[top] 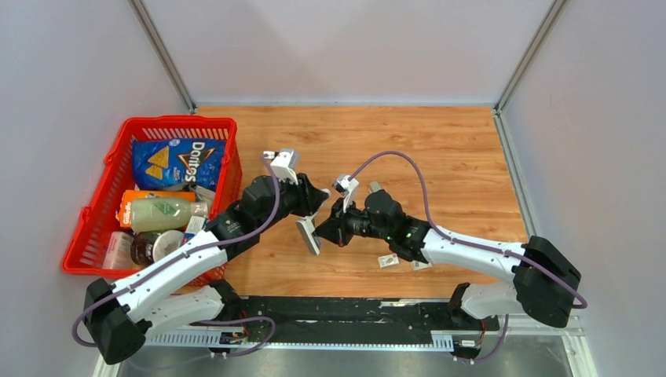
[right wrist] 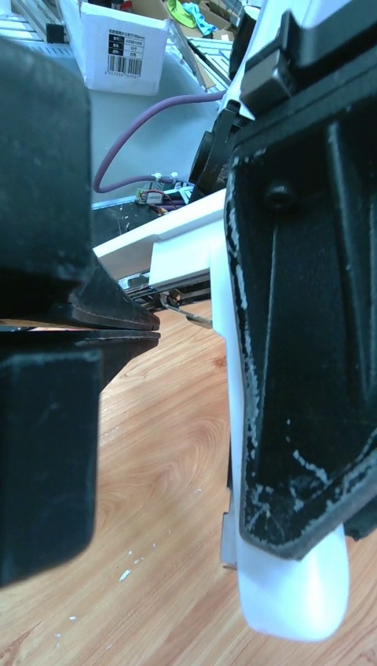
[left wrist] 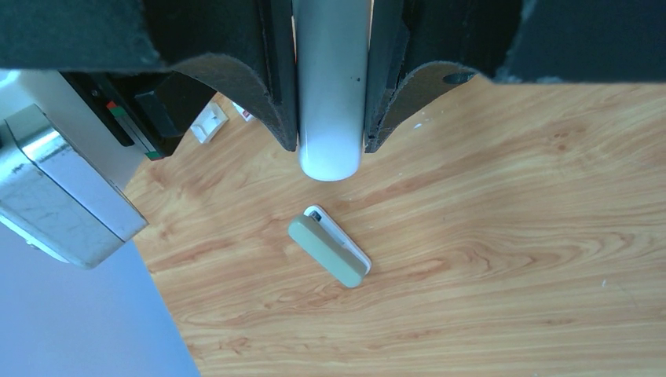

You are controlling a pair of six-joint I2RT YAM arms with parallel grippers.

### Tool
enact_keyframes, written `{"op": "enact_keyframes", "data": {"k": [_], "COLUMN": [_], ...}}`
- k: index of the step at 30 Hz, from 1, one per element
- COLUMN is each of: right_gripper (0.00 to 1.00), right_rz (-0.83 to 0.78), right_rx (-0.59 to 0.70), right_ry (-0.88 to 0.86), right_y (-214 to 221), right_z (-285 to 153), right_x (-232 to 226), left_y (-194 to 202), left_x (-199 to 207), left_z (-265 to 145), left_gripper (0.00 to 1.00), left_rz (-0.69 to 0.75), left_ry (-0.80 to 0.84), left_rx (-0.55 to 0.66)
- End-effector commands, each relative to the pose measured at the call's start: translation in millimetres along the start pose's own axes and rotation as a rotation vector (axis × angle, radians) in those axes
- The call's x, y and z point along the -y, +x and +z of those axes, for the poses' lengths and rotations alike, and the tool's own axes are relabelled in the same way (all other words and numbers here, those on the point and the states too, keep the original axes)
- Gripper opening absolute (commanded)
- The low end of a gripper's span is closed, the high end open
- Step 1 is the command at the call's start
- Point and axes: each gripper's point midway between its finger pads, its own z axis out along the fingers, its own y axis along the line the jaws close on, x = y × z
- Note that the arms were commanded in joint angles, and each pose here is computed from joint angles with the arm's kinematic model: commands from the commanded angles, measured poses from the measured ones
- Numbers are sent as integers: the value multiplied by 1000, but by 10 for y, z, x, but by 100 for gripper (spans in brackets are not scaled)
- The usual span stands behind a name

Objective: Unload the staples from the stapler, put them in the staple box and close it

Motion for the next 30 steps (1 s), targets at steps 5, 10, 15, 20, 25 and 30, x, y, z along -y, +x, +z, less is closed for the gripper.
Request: {"op": "enact_keyframes", "data": {"k": [5, 10, 15, 20, 25, 30], "right_gripper": [0, 0, 0, 0, 0, 0], "right_rz": [-12, -27, -41, -40, -28, -23], "right_rx": [25, 22, 26, 18, 11, 8], "right_ry": [-152, -162, -162, -174, -189, -171], "right_y": [-38, -22, -46, -45, -15, -20], "right_z": [77, 115, 133, 177, 220, 205], "right_x": [-259, -248, -218, -199, -188, -134], "left_y": [-11, 70, 207, 265, 271, 254], "left_x": [-91, -136, -203, -251, -266, -257], "left_z": [88, 130, 177, 215, 249, 253], "left_gripper": [0, 0, 0, 0, 0, 0], "left_rz": [-8, 3, 12, 24, 38, 51], "left_ry": [-48, -70, -94, -114, -126, -127], "left_rx": [17, -25, -71, -93, -106, -113]}}
